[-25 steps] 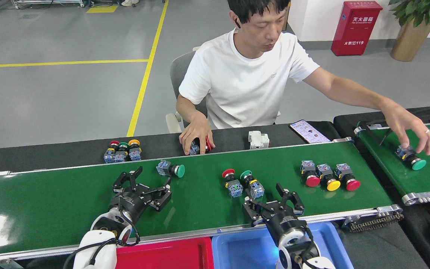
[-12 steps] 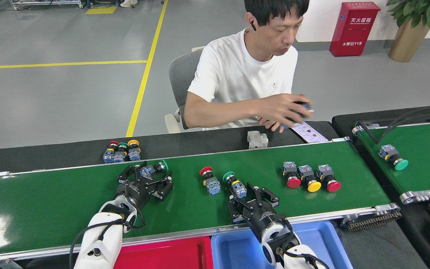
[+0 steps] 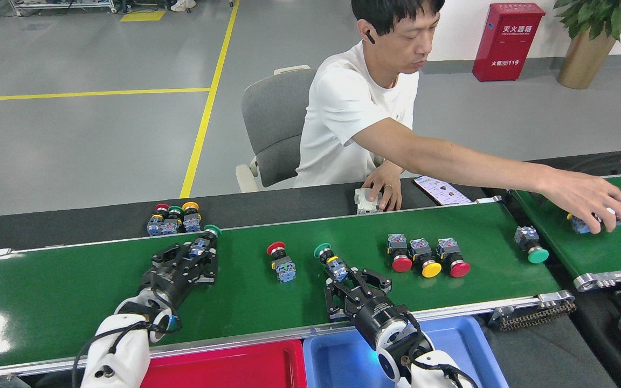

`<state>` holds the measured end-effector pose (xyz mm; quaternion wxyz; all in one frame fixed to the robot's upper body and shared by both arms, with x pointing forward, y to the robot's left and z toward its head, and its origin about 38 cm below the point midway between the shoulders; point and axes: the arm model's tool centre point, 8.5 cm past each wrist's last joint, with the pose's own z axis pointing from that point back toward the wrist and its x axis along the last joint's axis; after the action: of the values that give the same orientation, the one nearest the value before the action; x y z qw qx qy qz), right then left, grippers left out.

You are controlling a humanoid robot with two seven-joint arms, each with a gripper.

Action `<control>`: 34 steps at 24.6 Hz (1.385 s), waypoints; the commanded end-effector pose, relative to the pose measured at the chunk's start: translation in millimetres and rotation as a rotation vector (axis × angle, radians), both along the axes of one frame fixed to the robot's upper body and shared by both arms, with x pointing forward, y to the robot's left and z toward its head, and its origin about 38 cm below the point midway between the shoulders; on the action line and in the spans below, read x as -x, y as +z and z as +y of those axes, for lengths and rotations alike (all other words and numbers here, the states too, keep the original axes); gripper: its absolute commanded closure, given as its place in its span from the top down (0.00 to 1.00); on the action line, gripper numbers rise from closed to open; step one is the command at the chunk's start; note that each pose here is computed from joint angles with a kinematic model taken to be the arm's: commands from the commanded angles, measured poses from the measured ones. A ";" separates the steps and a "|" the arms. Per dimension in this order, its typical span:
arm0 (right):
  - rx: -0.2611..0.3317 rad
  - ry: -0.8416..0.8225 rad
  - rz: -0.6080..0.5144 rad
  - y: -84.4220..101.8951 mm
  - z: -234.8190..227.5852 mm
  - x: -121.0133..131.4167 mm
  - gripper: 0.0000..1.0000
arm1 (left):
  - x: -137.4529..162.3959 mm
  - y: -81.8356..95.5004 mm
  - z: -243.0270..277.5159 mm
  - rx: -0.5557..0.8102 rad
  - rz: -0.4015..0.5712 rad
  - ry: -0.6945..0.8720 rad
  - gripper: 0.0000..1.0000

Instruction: Pick switch part from conveyor to tray

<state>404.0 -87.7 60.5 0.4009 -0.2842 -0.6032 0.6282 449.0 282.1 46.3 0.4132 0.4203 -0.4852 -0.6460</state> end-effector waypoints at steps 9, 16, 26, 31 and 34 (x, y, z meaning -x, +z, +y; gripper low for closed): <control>-0.127 0.431 -0.039 7.2 7.9 101.3 0.38 | 191.4 0.3 -8.3 -0.036 -0.024 -0.175 0.06; -0.131 0.409 0.047 3.6 33.5 102.9 0.99 | 202.8 -14.3 -12.4 -0.113 -0.002 -0.207 1.00; -0.151 -0.018 -0.001 29.3 -42.1 51.0 0.97 | 215.7 1.5 61.9 0.054 -0.051 0.124 1.00; -0.119 -0.301 -0.026 35.5 -117.2 37.4 0.97 | 235.1 -0.4 104.6 0.151 0.009 0.334 1.00; -0.116 -0.384 -0.090 26.4 -151.6 66.8 0.97 | 241.4 -1.5 114.7 0.158 0.016 0.373 1.00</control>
<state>340.9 -229.7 77.7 0.5112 -0.3695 -0.5800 0.5154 208.3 392.7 42.2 0.5575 0.4612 -0.4498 -0.5237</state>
